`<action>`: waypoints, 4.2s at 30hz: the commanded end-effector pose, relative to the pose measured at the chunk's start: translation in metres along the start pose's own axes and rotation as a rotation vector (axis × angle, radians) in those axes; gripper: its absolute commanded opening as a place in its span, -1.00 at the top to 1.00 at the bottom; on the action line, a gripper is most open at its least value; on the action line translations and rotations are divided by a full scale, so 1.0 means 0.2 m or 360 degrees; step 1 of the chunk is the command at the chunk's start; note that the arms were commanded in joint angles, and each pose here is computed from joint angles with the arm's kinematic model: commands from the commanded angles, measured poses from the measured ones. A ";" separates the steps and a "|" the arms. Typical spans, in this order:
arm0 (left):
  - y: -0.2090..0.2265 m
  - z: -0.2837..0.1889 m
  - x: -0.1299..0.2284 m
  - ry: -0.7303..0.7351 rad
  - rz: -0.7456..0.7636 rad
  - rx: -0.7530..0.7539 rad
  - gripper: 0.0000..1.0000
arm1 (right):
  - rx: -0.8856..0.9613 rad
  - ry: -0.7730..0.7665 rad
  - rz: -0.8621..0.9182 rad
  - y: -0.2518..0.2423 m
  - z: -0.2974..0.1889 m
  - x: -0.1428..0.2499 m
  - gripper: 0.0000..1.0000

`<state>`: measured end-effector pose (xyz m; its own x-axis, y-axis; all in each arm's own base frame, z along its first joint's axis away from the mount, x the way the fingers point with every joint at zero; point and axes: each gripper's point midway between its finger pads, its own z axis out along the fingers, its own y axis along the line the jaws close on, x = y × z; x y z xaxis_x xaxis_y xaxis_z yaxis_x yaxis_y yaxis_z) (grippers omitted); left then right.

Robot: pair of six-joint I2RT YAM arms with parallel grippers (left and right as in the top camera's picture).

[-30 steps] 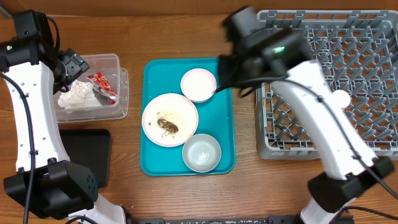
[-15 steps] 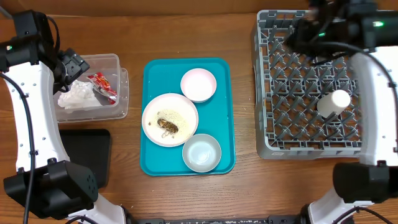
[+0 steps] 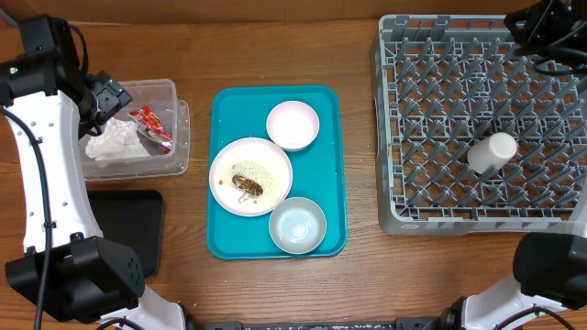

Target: Sort waste into correct bins and load items into the dishwasher

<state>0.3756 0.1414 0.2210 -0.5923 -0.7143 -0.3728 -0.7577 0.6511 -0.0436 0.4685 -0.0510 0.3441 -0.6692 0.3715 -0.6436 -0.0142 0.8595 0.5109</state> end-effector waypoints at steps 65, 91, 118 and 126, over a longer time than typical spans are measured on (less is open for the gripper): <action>0.00 -0.07 -0.02 -0.0062 -0.0021 0.0017 -1.00 | 0.0397 0.0629 -0.0311 0.96 1.51 1.73 0.16; 0.00 -0.07 -0.02 -0.0062 -0.0021 0.0017 -1.00 | 0.0465 0.0699 -0.0320 0.92 1.48 1.79 0.27; 0.00 -0.07 -0.02 -0.0062 -0.0021 0.0017 -0.99 | 0.0344 0.0617 -0.0296 1.14 1.34 1.54 0.92; 0.00 -0.07 -0.02 -0.0062 -0.0021 0.0017 -0.99 | 0.0282 0.0423 -0.0206 1.21 1.09 1.07 0.92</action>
<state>0.3756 0.1414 0.2210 -0.5923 -0.7143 -0.3728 -0.7577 0.6511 -0.0436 0.4633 0.3385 0.1371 -0.9012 0.0954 -0.4227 -0.0134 0.9689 0.2473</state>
